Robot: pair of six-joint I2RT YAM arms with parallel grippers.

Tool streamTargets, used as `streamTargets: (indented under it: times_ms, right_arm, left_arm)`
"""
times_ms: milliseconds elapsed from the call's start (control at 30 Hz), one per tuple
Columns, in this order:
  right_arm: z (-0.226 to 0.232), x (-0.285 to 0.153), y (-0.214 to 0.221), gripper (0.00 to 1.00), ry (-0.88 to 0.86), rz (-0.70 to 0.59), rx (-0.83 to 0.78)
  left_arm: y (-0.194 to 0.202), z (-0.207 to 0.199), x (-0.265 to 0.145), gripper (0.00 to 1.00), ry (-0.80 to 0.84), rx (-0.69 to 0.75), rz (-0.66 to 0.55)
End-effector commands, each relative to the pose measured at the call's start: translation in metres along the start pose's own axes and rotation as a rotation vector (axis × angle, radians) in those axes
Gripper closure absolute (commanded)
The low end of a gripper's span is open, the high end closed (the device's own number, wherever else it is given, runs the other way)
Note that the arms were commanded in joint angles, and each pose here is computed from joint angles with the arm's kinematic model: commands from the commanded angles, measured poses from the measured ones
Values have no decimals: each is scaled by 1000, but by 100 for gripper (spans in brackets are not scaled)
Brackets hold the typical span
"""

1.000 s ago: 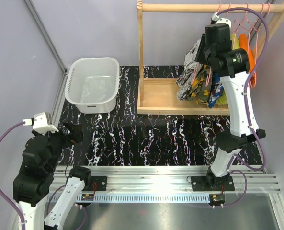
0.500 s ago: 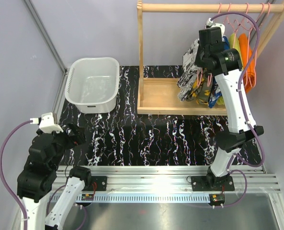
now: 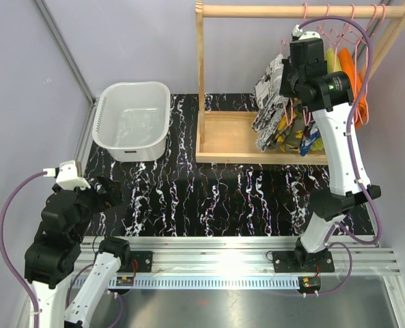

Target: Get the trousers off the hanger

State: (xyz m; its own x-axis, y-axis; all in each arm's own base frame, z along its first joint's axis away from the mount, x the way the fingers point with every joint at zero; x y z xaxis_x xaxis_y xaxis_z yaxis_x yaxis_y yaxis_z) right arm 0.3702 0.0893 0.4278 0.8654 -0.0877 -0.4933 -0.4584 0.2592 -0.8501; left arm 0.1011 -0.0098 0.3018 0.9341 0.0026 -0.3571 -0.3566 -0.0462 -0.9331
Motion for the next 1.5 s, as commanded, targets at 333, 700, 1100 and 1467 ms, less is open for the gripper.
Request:
streamTargets:
  times_ms: [333, 700, 1100, 1467]
  right_arm:
    - [21, -107, -86, 100, -374, -400, 60]
    - [24, -134, -52, 100, -528, -259, 77]
    - [10, -163, 16, 100, -648, -79, 78]
    - [14, -177, 65, 100, -818, 45, 123]
  left_arm:
    - [-11, -7, -1, 1, 53, 10, -28]
    - [-55, -59, -3, 1, 425, -7, -131]
    - [-107, -112, 24, 1, 727, -109, -215]
    - [-106, -198, 34, 1, 597, 138, -219]
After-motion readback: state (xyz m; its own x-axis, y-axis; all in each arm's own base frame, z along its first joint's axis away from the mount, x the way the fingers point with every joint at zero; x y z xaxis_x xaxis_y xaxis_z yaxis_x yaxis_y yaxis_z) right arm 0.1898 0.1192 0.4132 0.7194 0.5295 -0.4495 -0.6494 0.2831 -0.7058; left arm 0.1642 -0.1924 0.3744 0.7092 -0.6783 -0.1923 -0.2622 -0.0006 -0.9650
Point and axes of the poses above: each gripper's point midway between its finger pads, its own x axis out along the fingers, its own z axis along the line the jaws close on, y = z × x, the point moved 5 cm from there along -x, back along the fingers, and after that the axes turned 12 degrees about x, right-handed, at the moved point
